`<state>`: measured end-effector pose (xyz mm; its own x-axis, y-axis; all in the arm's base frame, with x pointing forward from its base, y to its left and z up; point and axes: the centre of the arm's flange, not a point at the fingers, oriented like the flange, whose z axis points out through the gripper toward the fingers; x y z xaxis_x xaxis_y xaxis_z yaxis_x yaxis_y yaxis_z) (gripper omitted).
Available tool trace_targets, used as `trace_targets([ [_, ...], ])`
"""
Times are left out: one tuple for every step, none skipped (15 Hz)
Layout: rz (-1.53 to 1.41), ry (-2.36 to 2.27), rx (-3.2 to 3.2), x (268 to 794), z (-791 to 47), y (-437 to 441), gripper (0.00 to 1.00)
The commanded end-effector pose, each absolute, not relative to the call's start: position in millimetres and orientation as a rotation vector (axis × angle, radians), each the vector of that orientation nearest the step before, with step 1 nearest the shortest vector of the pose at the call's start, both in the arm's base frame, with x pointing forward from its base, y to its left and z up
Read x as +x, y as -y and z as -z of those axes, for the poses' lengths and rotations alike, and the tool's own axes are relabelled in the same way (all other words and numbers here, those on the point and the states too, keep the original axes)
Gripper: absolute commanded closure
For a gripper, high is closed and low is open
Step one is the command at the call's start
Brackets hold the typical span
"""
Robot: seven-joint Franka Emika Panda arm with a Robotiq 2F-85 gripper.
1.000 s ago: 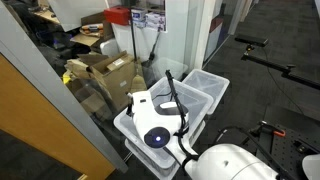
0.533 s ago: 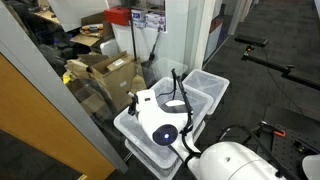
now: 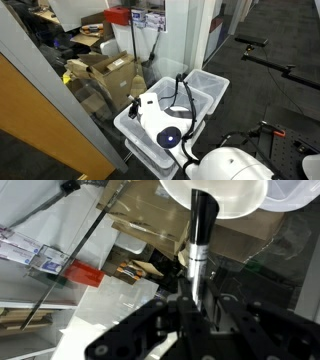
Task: Put the black marker inside the white cup
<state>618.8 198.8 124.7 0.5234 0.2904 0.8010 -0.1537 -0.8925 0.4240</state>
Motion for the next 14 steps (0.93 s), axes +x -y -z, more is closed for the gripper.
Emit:
trace_targets([
  [-1.355,-0.126,2.32,616.0,-122.6,-197.3,0.95],
  [-1.352,-0.123,2.326,615.6,-121.6,-197.0,0.95],
  [-1.348,-0.12,2.328,615.6,-120.7,-196.9,0.75],
  [-1.35,-0.116,2.329,616.0,-120.6,-196.5,0.56],
  [-1.352,-0.111,2.33,616.4,-120.7,-196.0,0.49],
  [-1.354,-0.11,2.332,616.7,-121.1,-195.5,0.42],
  [-1.355,-0.107,2.331,617.2,-121.4,-195.0,0.34],
  [-1.355,-0.105,2.331,617.8,-122.1,-194.4,0.27],
  [-1.355,-0.104,2.332,618.1,-122.6,-193.6,0.18],
  [-1.352,-0.103,2.332,618.2,-124.5,-192.9,0.12],
  [-1.348,-0.098,2.327,617.7,-126.9,-192.5,0.03],
  [-1.348,-0.099,2.328,617.1,-129.6,-192.2,0.0],
  [-1.347,-0.097,2.327,615.5,-133.7,-191.4,0.0],
  [-1.347,-0.091,2.322,614.2,-137.8,-190.7,0.0],
])
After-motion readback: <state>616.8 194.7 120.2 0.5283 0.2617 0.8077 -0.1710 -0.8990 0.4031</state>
